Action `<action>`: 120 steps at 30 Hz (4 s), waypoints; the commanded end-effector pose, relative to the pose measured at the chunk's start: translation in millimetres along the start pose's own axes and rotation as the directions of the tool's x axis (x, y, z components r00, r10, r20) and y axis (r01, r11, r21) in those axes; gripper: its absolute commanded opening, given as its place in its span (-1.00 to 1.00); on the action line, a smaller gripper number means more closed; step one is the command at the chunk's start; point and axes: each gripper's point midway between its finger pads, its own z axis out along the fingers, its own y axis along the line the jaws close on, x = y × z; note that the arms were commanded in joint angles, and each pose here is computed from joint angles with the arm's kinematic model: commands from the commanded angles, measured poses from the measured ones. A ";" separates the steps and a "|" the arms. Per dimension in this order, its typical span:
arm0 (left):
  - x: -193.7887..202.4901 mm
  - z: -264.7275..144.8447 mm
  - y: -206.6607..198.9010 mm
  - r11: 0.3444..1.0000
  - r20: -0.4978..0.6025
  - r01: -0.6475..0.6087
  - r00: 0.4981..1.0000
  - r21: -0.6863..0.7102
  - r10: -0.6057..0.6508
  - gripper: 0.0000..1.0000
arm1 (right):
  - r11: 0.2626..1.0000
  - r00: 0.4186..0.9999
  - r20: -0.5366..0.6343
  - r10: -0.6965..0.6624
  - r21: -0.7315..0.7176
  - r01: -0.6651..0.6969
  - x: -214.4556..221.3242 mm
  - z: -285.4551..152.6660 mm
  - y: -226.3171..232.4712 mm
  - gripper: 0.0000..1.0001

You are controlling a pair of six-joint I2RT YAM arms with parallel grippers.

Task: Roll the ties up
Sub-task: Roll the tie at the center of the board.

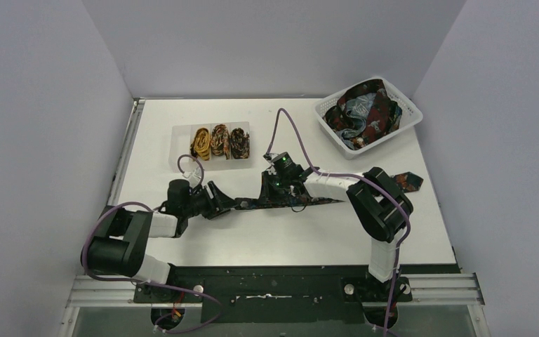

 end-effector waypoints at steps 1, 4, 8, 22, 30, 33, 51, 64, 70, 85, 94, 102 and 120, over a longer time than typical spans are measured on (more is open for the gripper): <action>5.2 5.9 -1.8 0.997 -0.047 -0.047 0.998 0.055 0.050 0.04 | 0.998 0.999 -0.046 0.017 0.064 -0.014 18.5 9.5 -22.9 -0.71; 8.3 8.8 5.0 0.999 -0.033 -0.015 0.999 0.052 0.017 -0.05 | 0.998 0.999 -0.048 0.019 0.060 -0.016 19.0 10.0 -22.4 -0.71; 14.7 16.1 9.6 0.998 -0.037 0.012 0.999 0.069 -0.009 -0.09 | 0.998 0.999 -0.050 0.019 0.056 -0.016 19.4 9.9 -21.6 -0.71; 17.8 21.5 16.1 0.995 -0.020 0.049 0.999 0.091 -0.048 -0.26 | 0.998 0.998 -0.057 0.015 0.065 -0.011 20.9 9.5 -23.5 -0.71; 8.1 23.4 16.1 0.997 0.010 0.042 0.999 0.065 -0.043 -0.42 | 0.998 0.998 -0.057 0.010 0.066 -0.006 20.1 8.6 -23.2 -0.71; 4.1 24.0 15.5 0.998 0.020 0.030 0.999 0.052 -0.031 -0.47 | 0.998 0.998 -0.060 0.011 0.066 -0.007 20.9 8.8 -23.5 -0.72; -21.0 3.7 11.2 0.947 0.121 -0.114 0.980 -0.301 0.157 -1.00 | 0.999 1.000 -0.013 -0.028 -0.041 0.028 -5.8 -10.9 12.3 -0.55; -37.4 -53.1 15.2 0.835 0.134 -0.141 0.960 -0.532 0.247 -1.00 | 0.984 0.993 0.087 -0.080 -0.154 0.093 -35.0 -52.9 53.6 -0.27; -53.9 -72.8 4.5 0.766 0.119 -0.177 0.942 -0.618 0.313 -1.00 | 0.988 0.994 0.085 -0.075 -0.132 0.086 -33.4 -53.1 46.9 -0.26; -64.1 -86.2 -11.8 0.544 -0.037 -0.337 0.872 -0.768 0.487 -1.00 | 0.995 0.995 0.096 -0.034 -0.086 0.043 -35.1 -55.7 30.5 -0.24; -69.7 -83.2 -21.8 0.443 -0.050 -0.336 0.838 -0.831 0.543 -1.00 | 0.998 0.992 0.126 -0.001 -0.060 0.009 -39.8 -63.6 19.9 -0.24; -64.9 -75.0 -22.5 0.336 -0.100 -0.353 0.805 -0.873 0.584 -1.00 | 0.999 0.985 0.170 0.034 -0.027 -0.030 -48.1 -75.6 7.9 -0.24; -45.4 -29.9 -40.2 0.260 -0.161 -0.407 0.754 -0.876 0.637 -1.00 | 0.991 0.932 0.339 0.127 -0.013 -0.130 -74.2 -128.7 -21.0 -0.14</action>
